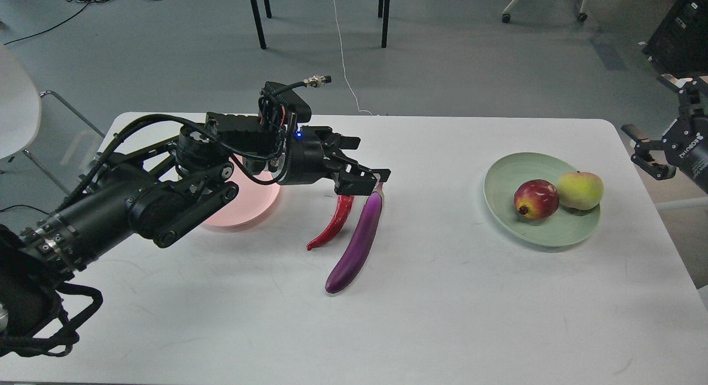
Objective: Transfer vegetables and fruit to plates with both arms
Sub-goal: 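Reach the left gripper down to the red chili pepper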
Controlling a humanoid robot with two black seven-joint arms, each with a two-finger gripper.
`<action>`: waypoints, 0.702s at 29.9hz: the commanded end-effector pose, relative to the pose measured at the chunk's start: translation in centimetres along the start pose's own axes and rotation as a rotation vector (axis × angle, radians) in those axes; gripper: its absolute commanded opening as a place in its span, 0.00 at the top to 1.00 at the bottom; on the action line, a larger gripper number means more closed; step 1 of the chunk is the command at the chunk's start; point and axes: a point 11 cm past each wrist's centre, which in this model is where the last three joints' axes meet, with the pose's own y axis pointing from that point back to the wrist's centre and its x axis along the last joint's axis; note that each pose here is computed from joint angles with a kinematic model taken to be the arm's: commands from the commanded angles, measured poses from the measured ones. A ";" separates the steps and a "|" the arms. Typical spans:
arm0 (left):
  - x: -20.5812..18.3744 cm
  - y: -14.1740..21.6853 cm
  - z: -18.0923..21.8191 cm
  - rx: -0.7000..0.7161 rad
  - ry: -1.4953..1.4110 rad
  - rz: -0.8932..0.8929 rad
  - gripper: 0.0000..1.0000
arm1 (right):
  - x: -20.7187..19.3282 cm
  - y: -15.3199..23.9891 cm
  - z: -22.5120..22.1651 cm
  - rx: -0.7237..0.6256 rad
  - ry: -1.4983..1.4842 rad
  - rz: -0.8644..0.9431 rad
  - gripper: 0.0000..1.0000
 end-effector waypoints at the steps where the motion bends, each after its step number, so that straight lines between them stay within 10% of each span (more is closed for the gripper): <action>1: -1.9 -1.2 -0.7 0.032 0.002 -0.039 0.00 | -0.2 -0.2 0.2 -0.001 -0.005 -0.005 0.01; 21: -7.6 -1.3 -4.4 0.169 -0.065 -0.146 0.05 | -0.5 -0.3 0.7 -0.007 -0.014 -0.011 0.01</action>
